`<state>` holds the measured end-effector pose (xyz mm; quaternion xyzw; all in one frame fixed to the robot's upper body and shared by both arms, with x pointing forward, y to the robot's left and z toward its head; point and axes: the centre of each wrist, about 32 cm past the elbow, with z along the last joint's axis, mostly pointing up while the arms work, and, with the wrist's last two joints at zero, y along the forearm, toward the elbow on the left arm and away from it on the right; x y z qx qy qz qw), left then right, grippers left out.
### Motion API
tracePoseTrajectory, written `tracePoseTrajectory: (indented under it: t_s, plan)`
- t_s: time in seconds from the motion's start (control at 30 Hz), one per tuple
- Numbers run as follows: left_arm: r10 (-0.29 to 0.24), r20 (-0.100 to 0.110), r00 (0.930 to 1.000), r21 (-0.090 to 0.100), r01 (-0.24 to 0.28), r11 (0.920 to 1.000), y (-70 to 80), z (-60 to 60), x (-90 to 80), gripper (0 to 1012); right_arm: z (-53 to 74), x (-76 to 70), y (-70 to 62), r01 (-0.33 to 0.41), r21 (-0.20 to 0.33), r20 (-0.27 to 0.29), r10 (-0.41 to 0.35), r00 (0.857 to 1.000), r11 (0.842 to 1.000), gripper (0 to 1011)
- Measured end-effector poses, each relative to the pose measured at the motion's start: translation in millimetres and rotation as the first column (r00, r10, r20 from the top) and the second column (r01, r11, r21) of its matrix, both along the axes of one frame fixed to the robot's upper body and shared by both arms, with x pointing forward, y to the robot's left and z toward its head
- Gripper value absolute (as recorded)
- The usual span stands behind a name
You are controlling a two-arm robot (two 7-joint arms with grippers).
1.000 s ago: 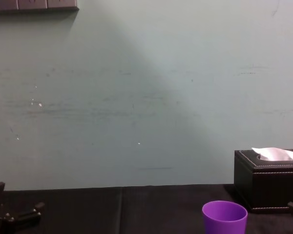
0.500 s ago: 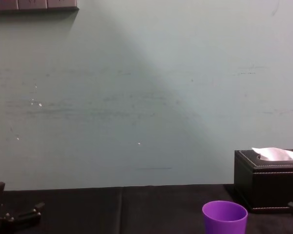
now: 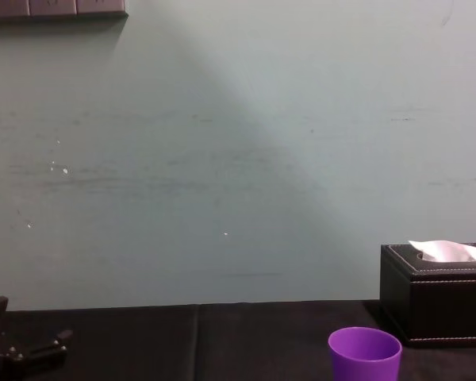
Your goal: Stack the three plastic cups sequentially using one hand.
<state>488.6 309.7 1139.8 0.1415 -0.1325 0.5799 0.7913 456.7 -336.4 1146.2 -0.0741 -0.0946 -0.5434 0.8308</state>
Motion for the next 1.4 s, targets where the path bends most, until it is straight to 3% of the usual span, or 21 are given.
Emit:
tracePoseTrajectory:
  t_s: [0.3,0.73,0.9,1.13,1.4]
  plan:
    - [0.000,0.000,1.0000,0.000,0.000,1.0000,0.0,0.0,0.0,1012,-1.0,-34.5,-20.7,-0.138,0.080,-0.004,0.139,0.990,0.987,1000]
    - [0.000,0.000,1.0000,0.000,0.000,1.0000,0.0,0.0,0.0,1012,-3.8,-67.8,-32.0,-0.320,0.058,-0.034,0.322,0.946,0.946,1000]
    - [0.000,0.000,1.0000,0.000,0.000,1.0000,0.0,0.0,0.0,1011,-6.1,-75.9,-32.1,-0.343,0.061,-0.047,0.346,0.937,0.937,1000]
    - [0.000,0.000,1.0000,0.000,0.000,1.0000,0.0,0.0,0.0,1011,-15.4,-83.5,-30.4,-0.317,0.098,-0.066,0.324,0.944,0.943,1000]
    - [0.000,0.000,1.0000,0.000,0.000,1.0000,0.0,0.0,0.0,1011,-24.5,-84.0,-27.6,-0.315,0.114,-0.100,0.327,0.940,0.942,1000]
